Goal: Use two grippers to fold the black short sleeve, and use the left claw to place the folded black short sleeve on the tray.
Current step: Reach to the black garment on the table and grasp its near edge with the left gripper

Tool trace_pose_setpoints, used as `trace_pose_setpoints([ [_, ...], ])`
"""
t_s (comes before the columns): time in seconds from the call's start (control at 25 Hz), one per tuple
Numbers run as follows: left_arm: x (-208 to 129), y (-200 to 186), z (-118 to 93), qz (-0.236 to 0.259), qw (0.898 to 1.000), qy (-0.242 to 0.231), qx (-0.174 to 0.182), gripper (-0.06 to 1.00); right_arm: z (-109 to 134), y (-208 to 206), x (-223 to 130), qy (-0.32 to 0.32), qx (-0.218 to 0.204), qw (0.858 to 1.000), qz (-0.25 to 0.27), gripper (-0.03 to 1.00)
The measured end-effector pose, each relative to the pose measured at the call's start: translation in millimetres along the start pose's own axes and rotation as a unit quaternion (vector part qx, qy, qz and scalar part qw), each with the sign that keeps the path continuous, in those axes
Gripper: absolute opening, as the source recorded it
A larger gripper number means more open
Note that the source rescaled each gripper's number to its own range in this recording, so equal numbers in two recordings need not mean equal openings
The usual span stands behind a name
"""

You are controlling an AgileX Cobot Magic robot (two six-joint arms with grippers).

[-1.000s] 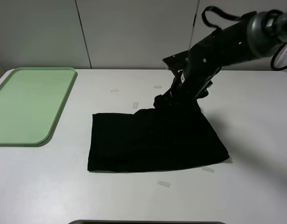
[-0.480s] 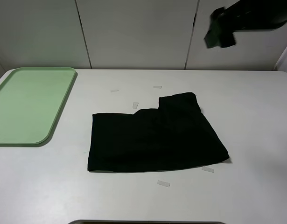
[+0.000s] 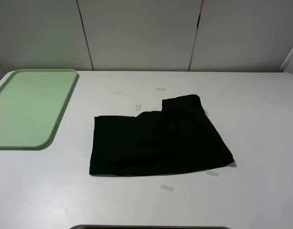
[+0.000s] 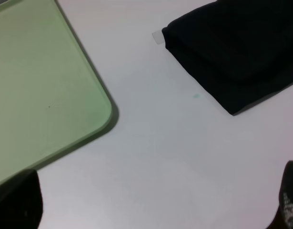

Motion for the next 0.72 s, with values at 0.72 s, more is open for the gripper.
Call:
trace_pose_setpoints([
  [0.72,0.0,0.0,0.0,0.0,1.0,0.0,0.0,1.0,-14.9,-51.8,-119.6,0.009,0.057,0.997,-0.05,1.0],
])
Point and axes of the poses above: a point on each arm's last joint axis where the gripper is mounted, y pointing out along that axis toward the gripper, z along the wrist's bending axis when the last joint is at zero, x = y × z, the point moved 3 cm from there along y, pointing out along that axis toward the gripper, and after that the axes turned 4 degrees about y, right-handed, at the moved point
